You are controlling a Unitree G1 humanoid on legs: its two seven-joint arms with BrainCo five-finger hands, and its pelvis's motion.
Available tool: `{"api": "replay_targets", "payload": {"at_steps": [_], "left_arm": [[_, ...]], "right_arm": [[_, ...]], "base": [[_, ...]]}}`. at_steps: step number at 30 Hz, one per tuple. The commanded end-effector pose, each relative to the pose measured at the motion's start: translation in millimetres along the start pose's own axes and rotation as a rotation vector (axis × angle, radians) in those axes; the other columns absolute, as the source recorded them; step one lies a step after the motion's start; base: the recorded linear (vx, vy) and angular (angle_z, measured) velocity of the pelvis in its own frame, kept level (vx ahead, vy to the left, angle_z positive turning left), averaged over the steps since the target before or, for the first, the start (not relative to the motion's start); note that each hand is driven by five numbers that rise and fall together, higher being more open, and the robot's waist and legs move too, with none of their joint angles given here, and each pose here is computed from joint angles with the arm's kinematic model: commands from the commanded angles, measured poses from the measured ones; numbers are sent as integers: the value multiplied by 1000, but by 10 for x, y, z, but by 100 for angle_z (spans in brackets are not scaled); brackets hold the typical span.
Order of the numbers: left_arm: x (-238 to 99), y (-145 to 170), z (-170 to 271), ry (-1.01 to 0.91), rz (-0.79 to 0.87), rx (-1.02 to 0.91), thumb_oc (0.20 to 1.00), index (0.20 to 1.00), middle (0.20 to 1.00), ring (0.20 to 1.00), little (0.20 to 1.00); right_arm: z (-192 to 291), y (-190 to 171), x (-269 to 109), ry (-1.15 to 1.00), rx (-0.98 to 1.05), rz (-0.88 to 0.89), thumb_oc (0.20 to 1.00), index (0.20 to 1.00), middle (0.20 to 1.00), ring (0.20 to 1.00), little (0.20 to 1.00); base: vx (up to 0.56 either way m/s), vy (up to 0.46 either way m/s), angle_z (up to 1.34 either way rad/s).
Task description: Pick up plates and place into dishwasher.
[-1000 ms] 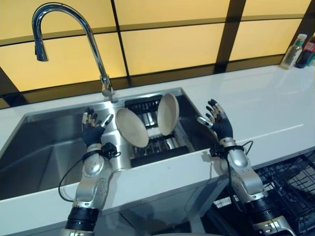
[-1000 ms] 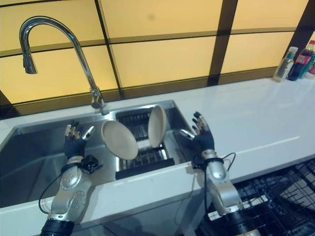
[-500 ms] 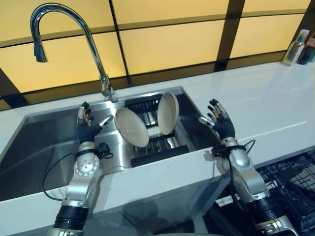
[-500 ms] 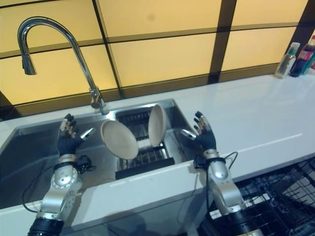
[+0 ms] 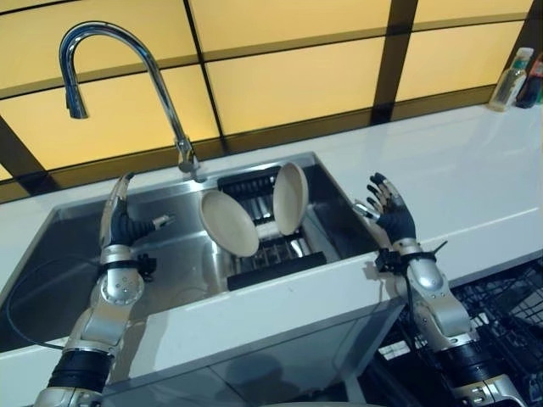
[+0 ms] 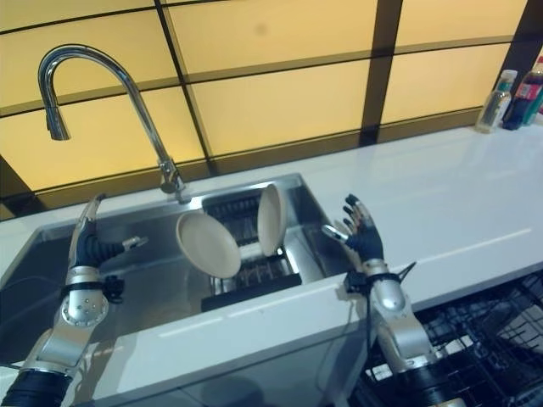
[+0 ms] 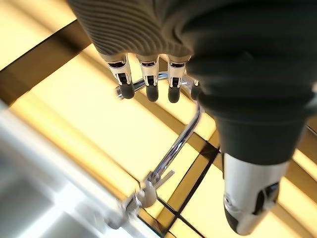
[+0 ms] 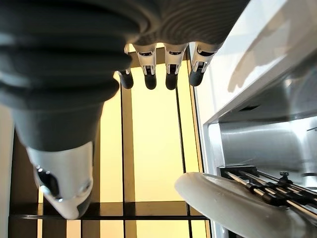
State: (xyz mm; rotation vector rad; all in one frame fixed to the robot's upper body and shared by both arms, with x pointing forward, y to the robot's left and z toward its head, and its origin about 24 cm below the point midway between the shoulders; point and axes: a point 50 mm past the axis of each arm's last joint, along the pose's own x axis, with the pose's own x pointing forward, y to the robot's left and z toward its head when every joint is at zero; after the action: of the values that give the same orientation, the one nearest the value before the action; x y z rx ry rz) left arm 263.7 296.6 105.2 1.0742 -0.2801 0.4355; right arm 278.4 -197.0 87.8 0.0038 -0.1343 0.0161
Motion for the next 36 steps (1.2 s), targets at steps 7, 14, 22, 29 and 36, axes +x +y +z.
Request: {"api": "replay_targets", "payload": {"at_steps": [7, 14, 22, 29, 36], "left_arm": [[318, 446, 17, -449, 11, 644, 1000, 1000, 1000, 1000, 1000], [278, 331, 38, -558, -55, 724, 1000, 1000, 1000, 1000, 1000], [215, 165, 95, -621, -87, 713, 1000, 1000, 1000, 1000, 1000], [181, 36, 95, -621, -91, 704, 1000, 1000, 1000, 1000, 1000], [178, -110, 85, -597, -104, 717, 1000, 1000, 1000, 1000, 1000]], "right_arm": [[144, -236, -39, -71, -10, 13, 1000, 1000, 1000, 1000, 1000], [109, -275, -56, -49, -24, 8, 1000, 1000, 1000, 1000, 1000], [90, -300, -54, -23, -48, 13, 1000, 1000, 1000, 1000, 1000], [63, -314, -68, -12, -56, 15, 1000, 1000, 1000, 1000, 1000], [169, -376, 7, -27, -92, 25, 1000, 1000, 1000, 1000, 1000]], "base": [[55, 78, -1], [61, 61, -6], [61, 57, -3], [48, 35, -8], [4, 75, -9]]}}
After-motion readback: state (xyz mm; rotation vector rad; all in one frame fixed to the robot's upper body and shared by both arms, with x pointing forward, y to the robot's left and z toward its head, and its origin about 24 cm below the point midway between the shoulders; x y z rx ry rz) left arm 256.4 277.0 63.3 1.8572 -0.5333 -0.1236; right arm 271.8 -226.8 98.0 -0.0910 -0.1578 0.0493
